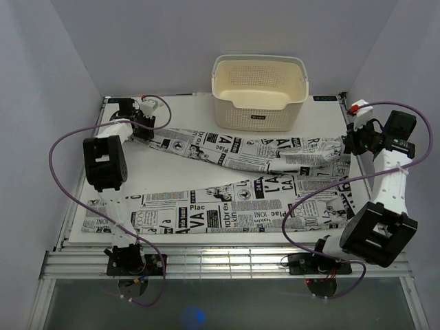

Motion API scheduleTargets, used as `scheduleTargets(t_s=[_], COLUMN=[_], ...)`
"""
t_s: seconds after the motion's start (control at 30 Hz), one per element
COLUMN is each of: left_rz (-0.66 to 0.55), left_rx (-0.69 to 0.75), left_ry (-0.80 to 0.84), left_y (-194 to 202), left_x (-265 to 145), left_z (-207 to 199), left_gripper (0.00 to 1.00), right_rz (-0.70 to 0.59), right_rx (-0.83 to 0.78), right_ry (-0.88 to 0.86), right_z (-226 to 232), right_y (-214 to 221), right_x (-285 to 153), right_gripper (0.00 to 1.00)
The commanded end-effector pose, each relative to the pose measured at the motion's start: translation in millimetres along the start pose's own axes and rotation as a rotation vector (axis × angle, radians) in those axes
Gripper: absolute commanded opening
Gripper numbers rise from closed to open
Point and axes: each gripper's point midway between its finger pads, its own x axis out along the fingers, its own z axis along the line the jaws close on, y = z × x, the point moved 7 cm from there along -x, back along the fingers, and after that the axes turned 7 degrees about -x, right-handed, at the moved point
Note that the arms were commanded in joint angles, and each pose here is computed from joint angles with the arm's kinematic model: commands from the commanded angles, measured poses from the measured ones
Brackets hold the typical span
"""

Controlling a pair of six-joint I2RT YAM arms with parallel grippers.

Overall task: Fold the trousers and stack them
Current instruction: Flatten the trousers out

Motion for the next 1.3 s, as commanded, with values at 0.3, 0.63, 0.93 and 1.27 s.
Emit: scheduleTargets(t_s=[0.3,0.63,0.93,1.27], left_rz=[0.254,-0.045,0.131,0.232], left_rx=[0.077,-0.028,-0.249,-0.393], left_ry=[0.097,0.028,-0.037,-0.127], left_y=[122.2,81.5,100.2,134.3], left_x=[-97.2,-205.4,-249.0,-240.2], left_z=[-63.7,-57.5,8.6,33.5], left_gripper=[0.19,0.73,0.73,0.69], right_rz=[0.106,0.206,0.234,0.198], right_rx=[0.043,0.011,0.017,0.021], right_ry=[0.228,0.096,0.038,-0.032], right_z=[-37.5,-12.8,-1.3,10.6], right_y=[27.4,78.2,83.2,76.7], right_x=[6.1,22.9,20.0,15.5], right_gripper=[0.08,0.08,0.08,0.08])
